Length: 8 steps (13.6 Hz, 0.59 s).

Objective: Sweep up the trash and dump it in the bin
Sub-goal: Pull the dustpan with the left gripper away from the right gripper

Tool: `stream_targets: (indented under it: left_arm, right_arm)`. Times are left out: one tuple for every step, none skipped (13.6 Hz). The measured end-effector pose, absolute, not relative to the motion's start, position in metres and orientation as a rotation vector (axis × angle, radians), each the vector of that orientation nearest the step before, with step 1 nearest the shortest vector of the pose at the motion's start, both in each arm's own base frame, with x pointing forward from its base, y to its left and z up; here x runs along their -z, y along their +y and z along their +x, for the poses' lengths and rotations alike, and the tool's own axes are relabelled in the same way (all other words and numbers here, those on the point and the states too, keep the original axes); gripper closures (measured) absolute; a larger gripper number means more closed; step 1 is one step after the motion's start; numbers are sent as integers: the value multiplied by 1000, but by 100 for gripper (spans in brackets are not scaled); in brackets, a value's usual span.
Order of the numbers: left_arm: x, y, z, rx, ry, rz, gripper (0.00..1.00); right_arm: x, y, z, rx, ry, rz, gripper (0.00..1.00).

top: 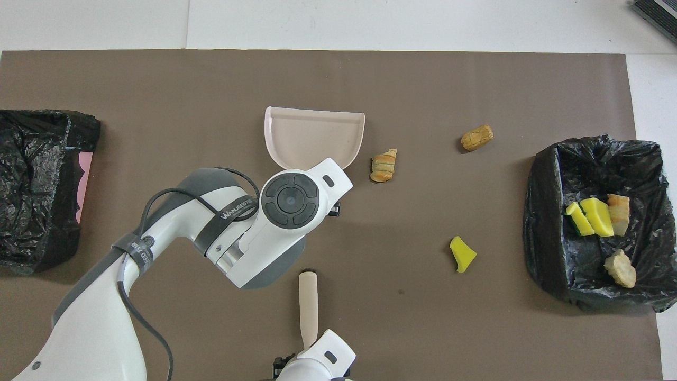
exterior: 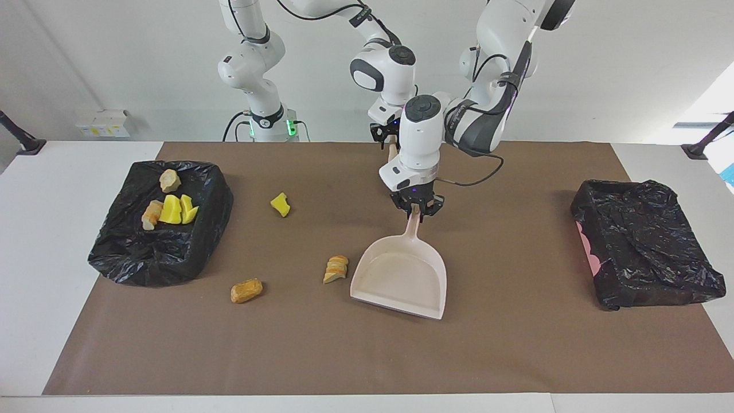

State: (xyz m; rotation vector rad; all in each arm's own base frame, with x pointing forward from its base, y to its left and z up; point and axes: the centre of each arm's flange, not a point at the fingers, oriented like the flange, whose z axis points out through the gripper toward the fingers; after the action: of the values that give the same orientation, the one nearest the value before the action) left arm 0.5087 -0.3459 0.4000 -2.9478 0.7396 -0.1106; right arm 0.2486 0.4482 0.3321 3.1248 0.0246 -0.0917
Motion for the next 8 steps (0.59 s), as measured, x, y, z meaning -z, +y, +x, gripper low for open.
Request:
stream_targets:
  left_arm:
    - [-404, -335, 514, 102, 835, -2909, 69]
    - [-406, -325, 520, 96, 914, -2876, 69]
    - [-407, -316, 525, 86, 994, -2842, 69]
    - [-406, -308, 529, 72, 1080, -2805, 69]
    - [-405, -301, 533, 58, 1169, -2764, 69]
    - [-404, -294, 536, 44, 1266, -2716, 69]
    - [-403, -290, 539, 30, 1362, -2665, 69]
    - [-402, -286, 540, 12, 1447, -2617, 69]
  right_arm:
    - [-335, 449, 251, 87, 21, 3130, 67]
    - [-337, 450, 253, 83, 18, 3135, 67]
    - [-339, 451, 254, 80, 16, 3139, 74]
    - [-340, 452, 254, 79, 16, 3141, 75]
    - [-340, 452, 254, 79, 16, 3141, 75]
    - [-340, 451, 254, 79, 15, 3141, 75]
    - [-340, 451, 255, 79, 13, 3141, 75]
    - [-340, 450, 256, 79, 8, 3140, 75]
